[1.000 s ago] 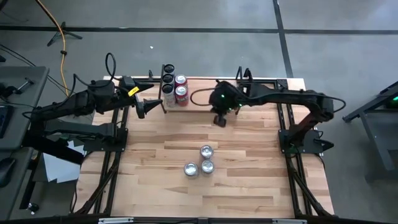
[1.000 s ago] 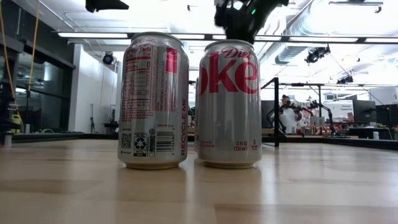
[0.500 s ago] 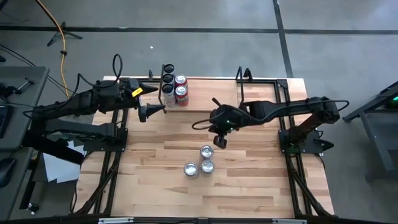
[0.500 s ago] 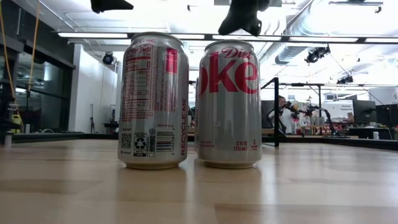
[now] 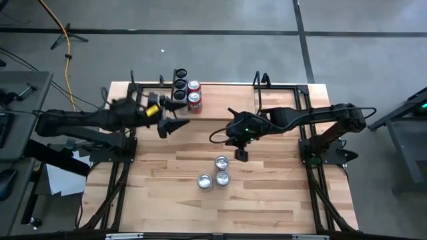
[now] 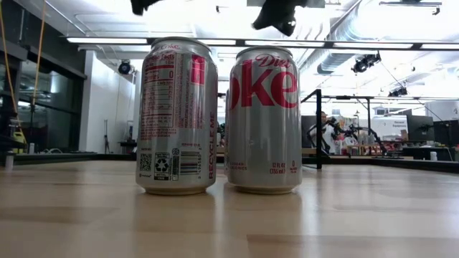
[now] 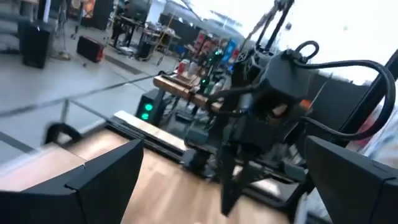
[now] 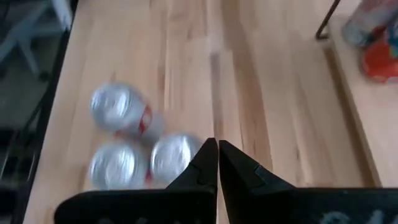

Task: Place canned beverage on shelf
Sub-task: Put the top right silver soda can on the shelf

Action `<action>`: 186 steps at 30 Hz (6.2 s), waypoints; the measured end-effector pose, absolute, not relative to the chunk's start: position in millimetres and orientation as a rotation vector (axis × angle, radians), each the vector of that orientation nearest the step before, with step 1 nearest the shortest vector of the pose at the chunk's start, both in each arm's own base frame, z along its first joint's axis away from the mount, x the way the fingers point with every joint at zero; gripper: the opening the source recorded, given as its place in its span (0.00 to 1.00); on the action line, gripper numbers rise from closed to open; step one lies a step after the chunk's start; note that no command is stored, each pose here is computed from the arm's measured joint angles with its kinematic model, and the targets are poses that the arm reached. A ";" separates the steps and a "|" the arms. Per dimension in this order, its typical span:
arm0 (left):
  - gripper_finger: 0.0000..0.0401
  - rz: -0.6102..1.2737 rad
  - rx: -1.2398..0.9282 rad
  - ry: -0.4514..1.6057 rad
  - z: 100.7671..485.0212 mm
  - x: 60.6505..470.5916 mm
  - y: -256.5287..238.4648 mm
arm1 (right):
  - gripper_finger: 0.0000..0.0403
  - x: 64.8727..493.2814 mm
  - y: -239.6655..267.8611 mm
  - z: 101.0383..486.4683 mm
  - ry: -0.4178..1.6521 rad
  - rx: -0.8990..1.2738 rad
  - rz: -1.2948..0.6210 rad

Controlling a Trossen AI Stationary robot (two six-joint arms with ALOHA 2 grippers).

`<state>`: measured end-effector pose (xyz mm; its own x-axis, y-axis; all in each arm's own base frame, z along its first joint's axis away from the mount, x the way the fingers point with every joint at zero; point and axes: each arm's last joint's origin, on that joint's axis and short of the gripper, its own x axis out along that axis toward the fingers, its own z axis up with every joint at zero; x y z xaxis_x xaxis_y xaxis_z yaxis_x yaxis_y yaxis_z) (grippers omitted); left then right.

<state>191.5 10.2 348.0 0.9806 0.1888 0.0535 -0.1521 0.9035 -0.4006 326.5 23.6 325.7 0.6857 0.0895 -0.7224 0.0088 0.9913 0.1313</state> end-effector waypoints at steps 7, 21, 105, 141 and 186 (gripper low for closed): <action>0.97 0.185 -0.557 -0.069 307.2 200.3 -20.8 | 0.00 299.4 22.3 337.9 0.883 0.046 0.097; 0.29 0.182 -0.260 0.000 308.7 186.5 -29.7 | 0.00 285.9 42.2 365.5 0.694 0.119 -0.019; 0.01 0.102 -0.132 0.013 317.9 157.6 -12.4 | 0.71 413.5 77.0 246.0 1.365 0.597 -0.519; 0.01 0.157 -0.229 0.001 318.1 157.4 -10.8 | 0.71 347.6 -8.9 366.3 1.126 0.383 -0.316; 0.01 0.169 -0.267 0.069 306.7 174.3 -12.8 | 0.71 395.4 -167.1 286.1 1.277 0.464 -0.625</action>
<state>174.3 -12.8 306.7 0.9835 0.1566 -0.0904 -0.1750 0.9506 -0.2563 395.4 -167.1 286.1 0.1644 -0.1718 -0.9713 0.6619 0.7493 -0.0205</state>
